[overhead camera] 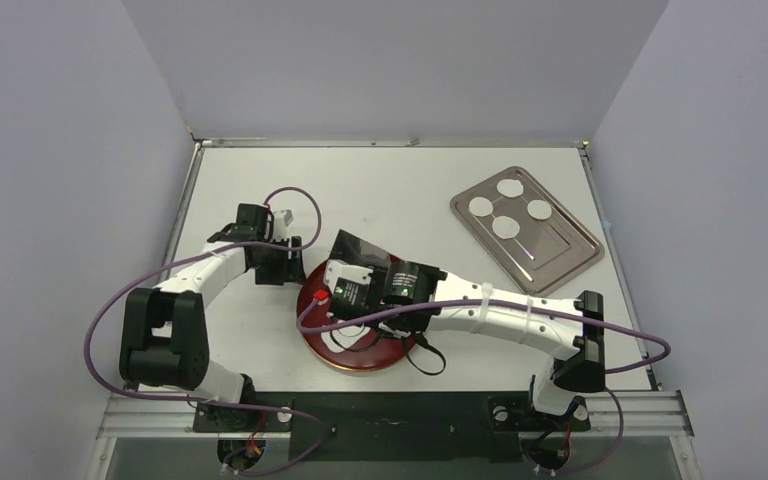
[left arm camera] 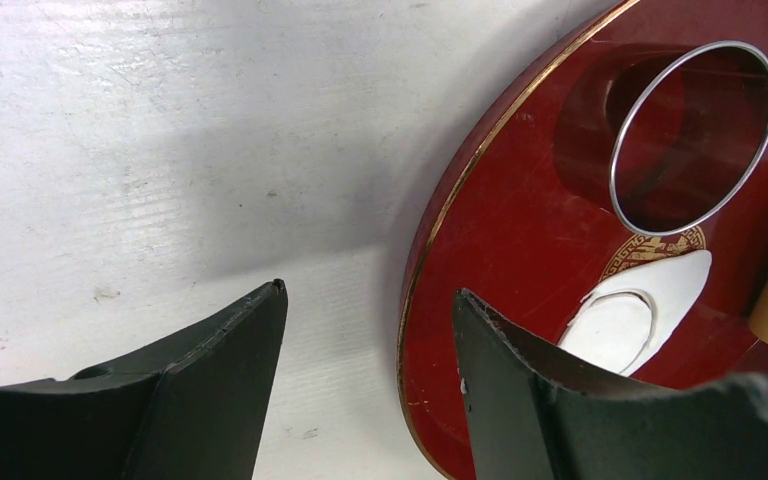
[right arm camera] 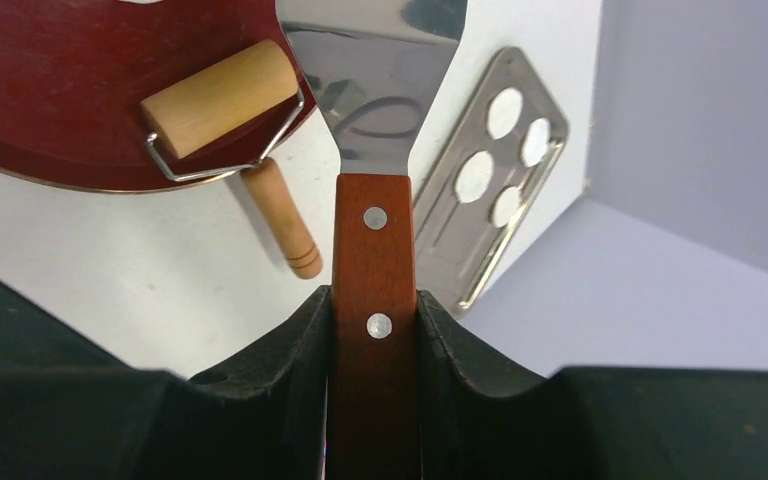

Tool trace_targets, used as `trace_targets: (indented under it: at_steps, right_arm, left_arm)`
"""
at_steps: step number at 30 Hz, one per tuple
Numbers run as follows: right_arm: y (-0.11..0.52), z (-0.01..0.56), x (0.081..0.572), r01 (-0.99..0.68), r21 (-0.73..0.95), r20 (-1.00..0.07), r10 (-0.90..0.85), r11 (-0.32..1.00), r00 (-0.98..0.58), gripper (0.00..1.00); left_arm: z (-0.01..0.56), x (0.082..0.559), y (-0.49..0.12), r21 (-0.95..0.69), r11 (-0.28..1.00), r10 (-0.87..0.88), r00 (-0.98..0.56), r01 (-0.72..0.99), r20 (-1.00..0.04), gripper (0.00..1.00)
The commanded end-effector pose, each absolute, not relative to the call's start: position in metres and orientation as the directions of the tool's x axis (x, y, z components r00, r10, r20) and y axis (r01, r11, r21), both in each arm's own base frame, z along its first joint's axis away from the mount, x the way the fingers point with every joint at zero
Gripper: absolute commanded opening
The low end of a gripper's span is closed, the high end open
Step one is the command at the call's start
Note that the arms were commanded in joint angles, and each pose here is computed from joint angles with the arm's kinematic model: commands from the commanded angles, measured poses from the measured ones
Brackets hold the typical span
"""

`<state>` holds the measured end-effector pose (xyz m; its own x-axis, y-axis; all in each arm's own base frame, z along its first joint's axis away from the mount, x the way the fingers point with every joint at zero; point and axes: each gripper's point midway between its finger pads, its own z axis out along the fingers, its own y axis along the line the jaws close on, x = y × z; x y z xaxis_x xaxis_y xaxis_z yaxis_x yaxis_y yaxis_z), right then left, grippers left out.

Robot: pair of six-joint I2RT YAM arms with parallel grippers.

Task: Roll out the dumpling wrappers from the dough
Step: Remove the dumpling wrapper from the work surface.

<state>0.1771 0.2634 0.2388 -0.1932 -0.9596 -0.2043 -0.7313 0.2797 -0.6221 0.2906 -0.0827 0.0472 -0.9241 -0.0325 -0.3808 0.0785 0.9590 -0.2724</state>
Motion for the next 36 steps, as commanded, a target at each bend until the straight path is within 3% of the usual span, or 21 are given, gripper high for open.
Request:
trace_targets:
  at_steps: [1, 12, 22, 30, 36]
  right_arm:
    - [0.274, 0.256, 0.188, -0.646, -0.757, -0.100, -0.994, 0.097, -0.031, 0.00]
    - [0.275, 0.240, 0.173, -0.657, -0.748, 0.018, -0.991, -0.100, 0.130, 0.00]
    - [0.281, 0.227, 0.178, -0.614, -0.761, 0.126, -0.975, -0.212, 0.181, 0.00]
    - [0.283, 0.213, 0.182, -0.583, -0.752, 0.222, -0.951, -0.308, 0.216, 0.00]
    - [0.281, 0.210, 0.182, -0.581, -0.746, 0.234, -0.945, -0.326, 0.230, 0.00]
  left_arm:
    - [0.044, 0.296, -0.086, -0.300, 0.952, -0.059, -0.918, 0.067, -0.393, 0.59]
    - [0.029, 0.301, -0.089, -0.275, 0.959, -0.035, -0.941, 0.063, -0.337, 0.53]
    - [0.032, 0.307, -0.089, -0.255, 0.962, -0.009, -0.928, 0.093, -0.372, 0.42]
    - [0.038, 0.306, -0.090, -0.257, 0.961, -0.005, -0.920, 0.105, -0.393, 0.42]
    - [0.039, 0.306, -0.090, -0.260, 0.960, -0.005, -0.919, 0.106, -0.394, 0.42]
